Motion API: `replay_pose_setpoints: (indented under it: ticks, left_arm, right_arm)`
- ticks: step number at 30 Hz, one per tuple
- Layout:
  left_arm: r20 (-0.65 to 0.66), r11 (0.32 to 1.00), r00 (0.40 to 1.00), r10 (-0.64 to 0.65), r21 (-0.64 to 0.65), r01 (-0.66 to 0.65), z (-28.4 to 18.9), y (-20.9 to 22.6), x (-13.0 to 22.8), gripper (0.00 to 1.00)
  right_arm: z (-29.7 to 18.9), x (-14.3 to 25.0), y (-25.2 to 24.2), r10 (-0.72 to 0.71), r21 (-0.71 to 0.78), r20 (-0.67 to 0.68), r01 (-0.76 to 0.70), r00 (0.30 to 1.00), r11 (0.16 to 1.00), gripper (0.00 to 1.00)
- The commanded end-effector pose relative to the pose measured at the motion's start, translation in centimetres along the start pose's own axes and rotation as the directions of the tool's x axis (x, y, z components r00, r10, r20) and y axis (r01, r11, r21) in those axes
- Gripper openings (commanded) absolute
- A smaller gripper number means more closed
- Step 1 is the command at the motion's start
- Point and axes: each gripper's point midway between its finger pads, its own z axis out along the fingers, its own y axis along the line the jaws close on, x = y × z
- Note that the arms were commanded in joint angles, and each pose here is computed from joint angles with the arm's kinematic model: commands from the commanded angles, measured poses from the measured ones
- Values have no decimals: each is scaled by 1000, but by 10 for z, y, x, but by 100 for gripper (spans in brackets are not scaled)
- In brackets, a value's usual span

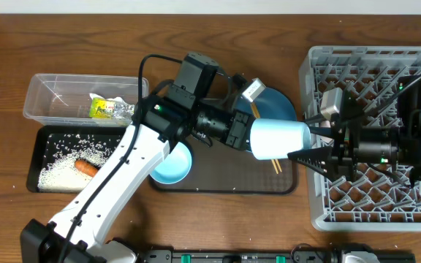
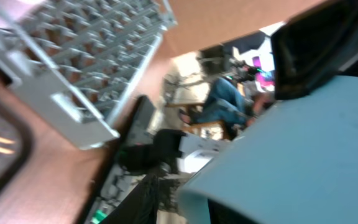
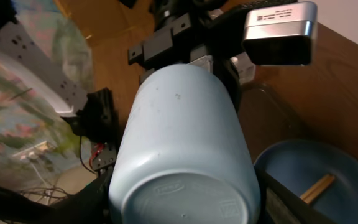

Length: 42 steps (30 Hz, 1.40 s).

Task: Sort waste into correct bins and load items into the dishwasher rack
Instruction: 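Hold the light-blue cup out and grasp it with the right gripper, then release the left gripper and carry the cup right into the rack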

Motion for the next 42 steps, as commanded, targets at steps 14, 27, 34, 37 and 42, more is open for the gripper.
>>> replay_pose_setpoints:
  ticks: [14,27,34,37,42]
  left_arm:
    - [273,839,958,-86,-499,218,-73,118,-27,36]
    - [330,442,926,-182,-814,377,-136,180,24,71]
    - [330,443,926,-181,-814,377,-136,180,23,96]
    - [330,443,926,-181,-814,377,-136,180,23,97]
    - [330,443,926,-181,-814,376,-136,180,23,100]
  right_arm:
    - [-8,-6,-13,95,83,9,-95,995,992,27]
    - [-68,73,-104,684,754,115,-511,720,411,21]
    - [-76,91,-97,752,787,139,-533,644,310,21]
    - [-84,104,-91,789,820,151,-521,595,236,21]
    - [-96,123,-80,833,865,143,-477,535,158,18]
